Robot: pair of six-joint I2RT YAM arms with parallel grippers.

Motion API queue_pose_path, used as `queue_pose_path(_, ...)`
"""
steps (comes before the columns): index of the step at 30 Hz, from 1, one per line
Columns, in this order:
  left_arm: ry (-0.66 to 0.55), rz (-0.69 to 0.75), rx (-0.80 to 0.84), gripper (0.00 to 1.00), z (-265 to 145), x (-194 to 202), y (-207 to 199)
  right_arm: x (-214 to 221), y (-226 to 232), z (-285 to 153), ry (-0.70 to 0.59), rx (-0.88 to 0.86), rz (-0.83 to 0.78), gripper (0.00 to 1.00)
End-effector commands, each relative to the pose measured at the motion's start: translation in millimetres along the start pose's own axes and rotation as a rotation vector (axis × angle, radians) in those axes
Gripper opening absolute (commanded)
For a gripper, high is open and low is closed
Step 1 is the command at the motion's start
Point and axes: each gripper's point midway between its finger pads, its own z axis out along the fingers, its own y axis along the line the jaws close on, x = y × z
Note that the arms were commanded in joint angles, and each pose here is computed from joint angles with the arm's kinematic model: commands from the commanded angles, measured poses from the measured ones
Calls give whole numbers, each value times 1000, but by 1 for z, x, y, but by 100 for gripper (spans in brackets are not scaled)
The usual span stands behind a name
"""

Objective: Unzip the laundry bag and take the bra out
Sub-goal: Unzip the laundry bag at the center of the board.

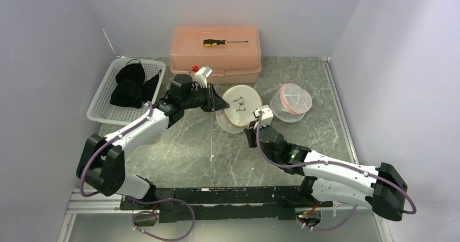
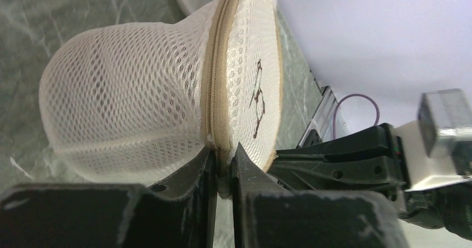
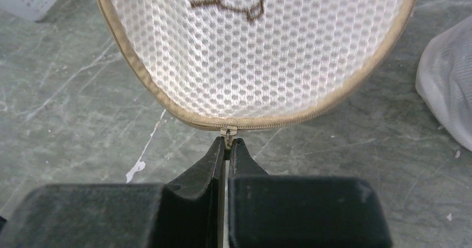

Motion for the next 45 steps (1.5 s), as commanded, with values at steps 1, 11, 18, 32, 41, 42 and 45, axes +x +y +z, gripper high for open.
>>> queue_pose_path(1, 29, -29, 36, 20, 10, 21, 16, -7, 11, 6, -30, -13, 63, 0)
queue_pose_path(11, -18, -179, -137, 89, 2, 36, 51, 19, 7, 12, 33, 0, 32, 0)
queue_pose_path(18, -89, -389, -362, 94, -39, 45, 64, 21, 7, 12, 37, -6, 17, 0)
queue_pose_path(32, -119, -664, -342, 84, -4, 81, 0, 16, 12, 15, 37, -10, 14, 0)
queue_pose_path(41, -137, -695, -403, 67, 15, 80, 13, 15, 13, 14, 41, -17, 12, 0)
queue_pose_path(42, -135, -691, -405, 65, 16, 80, 13, 15, 13, 14, 42, -18, 11, 0)
queue_pose_path(45, -141, -686, -429, 58, 16, 80, 18, 15, 14, 14, 42, -23, 8, 0)
